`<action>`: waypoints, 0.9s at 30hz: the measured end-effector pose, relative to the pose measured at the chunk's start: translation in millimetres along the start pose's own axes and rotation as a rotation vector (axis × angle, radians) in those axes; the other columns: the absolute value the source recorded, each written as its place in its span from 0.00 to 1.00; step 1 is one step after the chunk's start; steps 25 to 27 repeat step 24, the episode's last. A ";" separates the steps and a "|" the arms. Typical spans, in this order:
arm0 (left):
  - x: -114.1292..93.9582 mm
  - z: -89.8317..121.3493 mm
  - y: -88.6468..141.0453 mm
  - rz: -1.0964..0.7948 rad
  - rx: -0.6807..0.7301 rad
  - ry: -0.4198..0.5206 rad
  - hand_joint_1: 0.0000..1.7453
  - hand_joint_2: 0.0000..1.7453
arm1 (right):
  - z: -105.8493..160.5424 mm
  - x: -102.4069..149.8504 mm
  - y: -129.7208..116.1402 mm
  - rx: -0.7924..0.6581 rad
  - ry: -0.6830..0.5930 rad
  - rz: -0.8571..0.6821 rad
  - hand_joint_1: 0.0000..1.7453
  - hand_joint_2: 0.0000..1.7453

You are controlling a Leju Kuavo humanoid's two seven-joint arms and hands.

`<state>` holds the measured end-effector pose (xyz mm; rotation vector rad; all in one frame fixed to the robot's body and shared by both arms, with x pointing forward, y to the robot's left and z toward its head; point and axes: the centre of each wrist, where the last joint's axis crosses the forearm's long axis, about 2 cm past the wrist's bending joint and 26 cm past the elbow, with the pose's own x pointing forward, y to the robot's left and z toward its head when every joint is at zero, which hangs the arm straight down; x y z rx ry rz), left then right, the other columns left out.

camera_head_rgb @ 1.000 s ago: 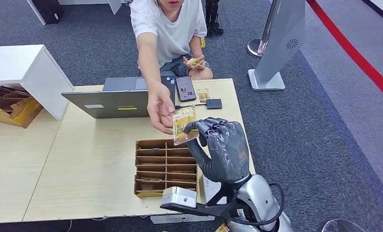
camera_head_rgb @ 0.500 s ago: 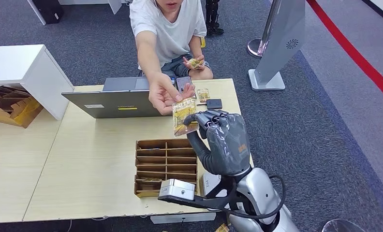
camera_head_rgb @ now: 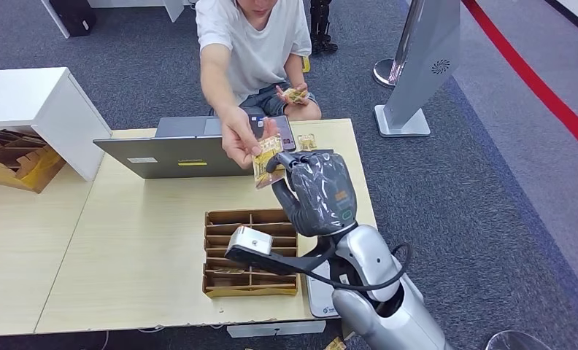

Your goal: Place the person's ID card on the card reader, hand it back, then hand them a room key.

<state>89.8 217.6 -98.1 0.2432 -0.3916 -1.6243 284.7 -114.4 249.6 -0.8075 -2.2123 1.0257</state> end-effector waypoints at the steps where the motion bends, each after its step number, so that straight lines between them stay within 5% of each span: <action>1: 0.3 -0.1 0.4 -0.003 -0.001 -0.001 0.00 0.00 | -1.7 -0.6 1.8 0.012 0.006 -0.002 0.68 1.00; 4: 1.4 -0.2 1.8 -0.016 0.000 -0.006 0.00 0.00 | -6.6 -2.0 7.4 0.045 0.022 -0.006 0.01 1.00; 7: 2.1 -0.3 2.5 -0.022 0.002 -0.008 0.00 0.00 | -9.0 -2.2 11.8 0.063 0.032 -0.013 0.00 1.00; 11: 2.2 -0.3 2.5 -0.023 0.002 -0.009 0.00 0.00 | -10.2 -1.8 14.5 0.072 0.038 -0.015 0.00 0.00; 27: 2.5 0.2 0.4 -0.008 0.017 0.001 0.00 0.00 | -1.7 8.8 6.8 -0.017 0.007 -0.085 0.00 0.00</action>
